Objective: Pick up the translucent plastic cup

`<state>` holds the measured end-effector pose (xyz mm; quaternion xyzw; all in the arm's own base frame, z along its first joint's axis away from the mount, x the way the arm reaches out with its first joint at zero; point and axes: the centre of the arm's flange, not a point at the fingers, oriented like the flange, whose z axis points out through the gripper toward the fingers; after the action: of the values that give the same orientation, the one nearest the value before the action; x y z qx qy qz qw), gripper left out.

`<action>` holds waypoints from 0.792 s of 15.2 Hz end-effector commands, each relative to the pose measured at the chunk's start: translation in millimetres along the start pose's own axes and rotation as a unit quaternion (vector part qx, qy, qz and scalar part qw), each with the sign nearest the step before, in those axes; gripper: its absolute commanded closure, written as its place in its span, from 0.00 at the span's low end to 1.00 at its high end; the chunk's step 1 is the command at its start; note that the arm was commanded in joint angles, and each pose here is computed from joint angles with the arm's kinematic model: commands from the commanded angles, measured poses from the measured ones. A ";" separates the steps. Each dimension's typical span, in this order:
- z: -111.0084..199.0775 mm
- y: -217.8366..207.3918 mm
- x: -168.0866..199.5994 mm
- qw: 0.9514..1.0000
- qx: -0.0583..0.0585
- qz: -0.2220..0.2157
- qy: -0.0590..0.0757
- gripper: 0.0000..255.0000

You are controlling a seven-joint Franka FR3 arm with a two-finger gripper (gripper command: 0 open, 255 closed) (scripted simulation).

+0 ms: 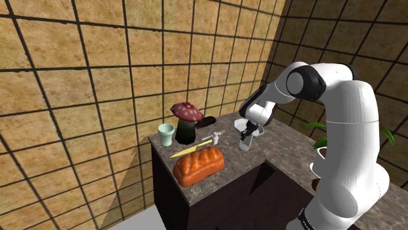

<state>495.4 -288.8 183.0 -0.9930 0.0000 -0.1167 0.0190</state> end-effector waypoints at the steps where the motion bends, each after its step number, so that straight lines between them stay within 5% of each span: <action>1: -5.0 0.6 1.2 1.000 -0.001 0.000 0.000 1.00; 12: -61.4 -1.6 14.7 1.000 -0.001 0.000 0.000 1.00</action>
<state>495.4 -288.3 241.1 -0.9930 0.0004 -0.1167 0.0185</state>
